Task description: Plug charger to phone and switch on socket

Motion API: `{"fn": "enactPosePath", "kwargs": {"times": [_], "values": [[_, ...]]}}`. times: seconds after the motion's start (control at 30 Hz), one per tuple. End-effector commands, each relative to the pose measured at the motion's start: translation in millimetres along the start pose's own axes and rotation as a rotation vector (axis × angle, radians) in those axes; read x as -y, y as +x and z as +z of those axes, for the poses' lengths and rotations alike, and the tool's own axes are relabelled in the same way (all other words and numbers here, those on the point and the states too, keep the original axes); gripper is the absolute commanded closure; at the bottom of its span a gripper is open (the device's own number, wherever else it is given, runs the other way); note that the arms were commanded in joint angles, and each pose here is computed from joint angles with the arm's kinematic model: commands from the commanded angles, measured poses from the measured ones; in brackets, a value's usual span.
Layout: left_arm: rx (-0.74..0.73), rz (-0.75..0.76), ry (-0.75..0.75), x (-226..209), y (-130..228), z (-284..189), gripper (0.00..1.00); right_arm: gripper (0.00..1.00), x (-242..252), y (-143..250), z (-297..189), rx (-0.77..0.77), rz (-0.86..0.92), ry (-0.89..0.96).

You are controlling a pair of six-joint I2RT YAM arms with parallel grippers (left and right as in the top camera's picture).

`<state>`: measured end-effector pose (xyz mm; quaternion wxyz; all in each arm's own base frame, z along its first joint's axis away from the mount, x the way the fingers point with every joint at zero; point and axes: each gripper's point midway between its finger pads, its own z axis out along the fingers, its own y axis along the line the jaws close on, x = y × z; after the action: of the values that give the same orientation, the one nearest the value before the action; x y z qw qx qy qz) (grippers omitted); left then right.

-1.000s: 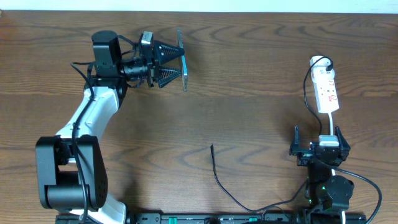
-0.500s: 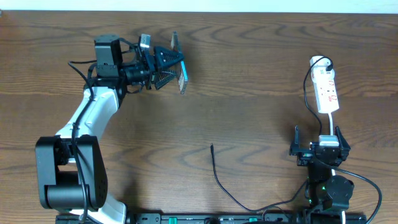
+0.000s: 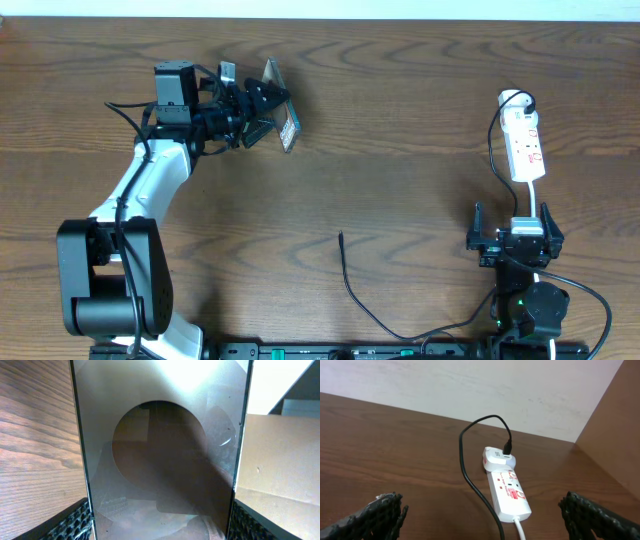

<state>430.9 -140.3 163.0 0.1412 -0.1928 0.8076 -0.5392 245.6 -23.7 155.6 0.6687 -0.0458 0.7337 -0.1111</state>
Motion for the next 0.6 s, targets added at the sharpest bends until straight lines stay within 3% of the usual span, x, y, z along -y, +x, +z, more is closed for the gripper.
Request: {"fn": "enactPosePath", "kwargs": {"times": [0.0, 0.27, 0.57], "values": [[0.053, -0.042, -0.009, 2.4, -9.5, -8.7, 0.93, 0.01, 1.1, 0.9, 0.0, -0.003, -0.016, 0.009], [0.129, -0.133, 0.003, 0.9, -30.3, -21.6, 0.93, 0.01, -25.2, -14.9, -2.4, 0.072, 0.003, -0.149], [0.204, -0.226, -0.029, -7.6, -43.3, -25.6, 0.93, 0.01, -34.1, -59.5, -11.8, 0.202, 0.324, -0.263]]}}
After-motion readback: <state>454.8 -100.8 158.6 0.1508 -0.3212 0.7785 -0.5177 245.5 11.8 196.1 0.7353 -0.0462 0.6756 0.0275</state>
